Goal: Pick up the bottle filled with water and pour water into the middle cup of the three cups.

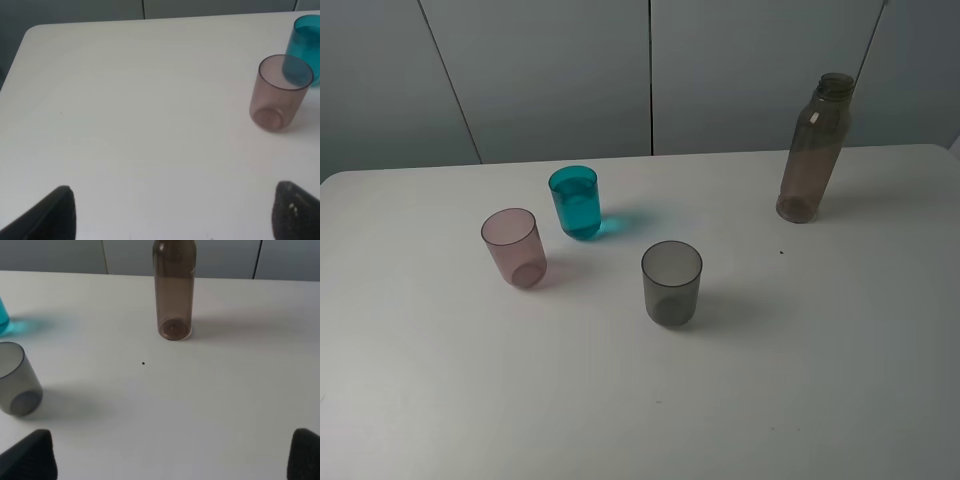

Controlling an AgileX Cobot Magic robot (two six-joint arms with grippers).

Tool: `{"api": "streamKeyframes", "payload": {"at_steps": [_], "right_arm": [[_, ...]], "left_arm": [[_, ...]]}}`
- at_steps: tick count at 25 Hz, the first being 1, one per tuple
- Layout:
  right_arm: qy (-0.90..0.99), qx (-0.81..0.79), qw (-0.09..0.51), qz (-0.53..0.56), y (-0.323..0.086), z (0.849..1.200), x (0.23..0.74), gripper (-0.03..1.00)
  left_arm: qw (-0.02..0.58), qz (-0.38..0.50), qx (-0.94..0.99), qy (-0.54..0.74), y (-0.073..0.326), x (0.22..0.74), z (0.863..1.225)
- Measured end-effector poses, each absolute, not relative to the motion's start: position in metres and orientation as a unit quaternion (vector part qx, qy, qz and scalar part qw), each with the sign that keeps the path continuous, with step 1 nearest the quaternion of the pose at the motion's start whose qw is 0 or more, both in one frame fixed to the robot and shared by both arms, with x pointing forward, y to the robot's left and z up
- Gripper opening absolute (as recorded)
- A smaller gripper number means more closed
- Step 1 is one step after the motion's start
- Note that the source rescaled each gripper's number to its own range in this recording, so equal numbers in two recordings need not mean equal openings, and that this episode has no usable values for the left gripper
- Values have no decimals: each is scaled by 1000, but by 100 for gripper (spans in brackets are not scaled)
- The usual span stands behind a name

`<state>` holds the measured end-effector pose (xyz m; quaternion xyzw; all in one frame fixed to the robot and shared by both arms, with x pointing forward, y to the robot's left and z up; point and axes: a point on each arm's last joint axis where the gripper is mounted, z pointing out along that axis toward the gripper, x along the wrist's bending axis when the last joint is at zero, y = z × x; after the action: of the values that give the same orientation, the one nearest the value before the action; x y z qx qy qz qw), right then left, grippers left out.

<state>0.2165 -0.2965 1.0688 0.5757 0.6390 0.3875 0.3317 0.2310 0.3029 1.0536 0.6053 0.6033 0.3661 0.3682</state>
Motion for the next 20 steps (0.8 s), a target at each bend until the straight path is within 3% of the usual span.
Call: {"api": "streamKeyframes", "payload": {"at_steps": [20], "right_arm": [[606, 609, 354, 369, -296, 1053, 231, 100]], "left_arm": [[369, 365, 604, 604, 303, 231, 1054]]}}
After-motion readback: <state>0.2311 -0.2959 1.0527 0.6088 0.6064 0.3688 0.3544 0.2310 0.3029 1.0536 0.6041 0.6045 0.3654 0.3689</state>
